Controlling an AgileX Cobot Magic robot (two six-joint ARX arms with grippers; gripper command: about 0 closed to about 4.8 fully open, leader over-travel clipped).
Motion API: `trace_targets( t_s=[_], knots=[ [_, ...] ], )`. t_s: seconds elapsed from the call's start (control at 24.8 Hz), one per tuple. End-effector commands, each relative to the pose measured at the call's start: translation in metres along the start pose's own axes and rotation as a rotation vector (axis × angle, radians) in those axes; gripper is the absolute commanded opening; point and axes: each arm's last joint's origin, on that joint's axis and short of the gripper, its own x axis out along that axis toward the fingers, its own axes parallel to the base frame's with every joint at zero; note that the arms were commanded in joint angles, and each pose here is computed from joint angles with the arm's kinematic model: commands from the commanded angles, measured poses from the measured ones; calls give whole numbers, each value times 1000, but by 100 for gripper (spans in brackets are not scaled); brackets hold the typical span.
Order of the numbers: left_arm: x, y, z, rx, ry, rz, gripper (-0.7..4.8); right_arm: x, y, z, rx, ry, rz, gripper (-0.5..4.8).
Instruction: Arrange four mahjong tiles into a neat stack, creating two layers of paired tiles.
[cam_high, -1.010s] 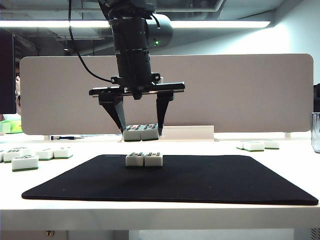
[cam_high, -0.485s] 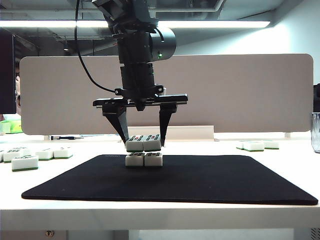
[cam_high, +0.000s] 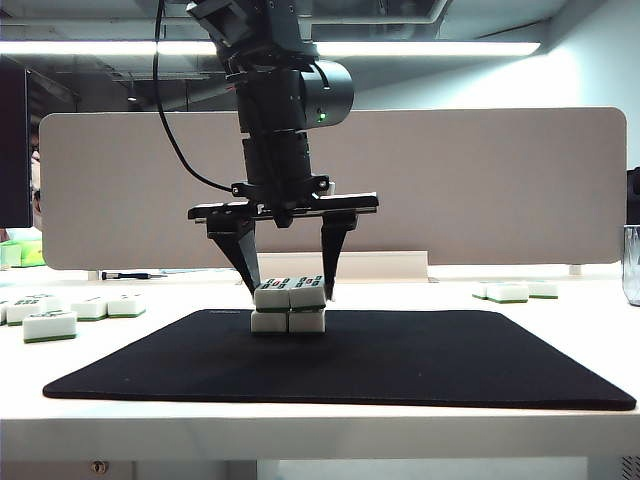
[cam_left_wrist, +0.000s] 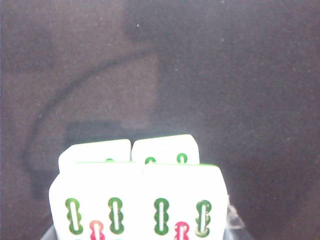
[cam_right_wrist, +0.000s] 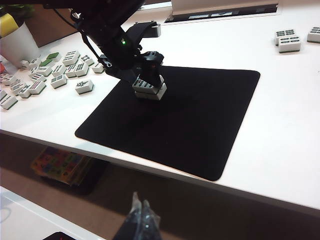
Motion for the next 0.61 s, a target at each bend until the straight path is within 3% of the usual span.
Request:
trace_targets(
  t_s=[0.04, 0.61],
  knots=[
    [-1, -1, 1, 5, -6, -4, 310, -2, 1, 0, -17, -28, 2, -1],
    [0, 1, 3, 27, -34, 32, 317, -2, 1, 0, -17, -28, 2, -1]
  ],
)
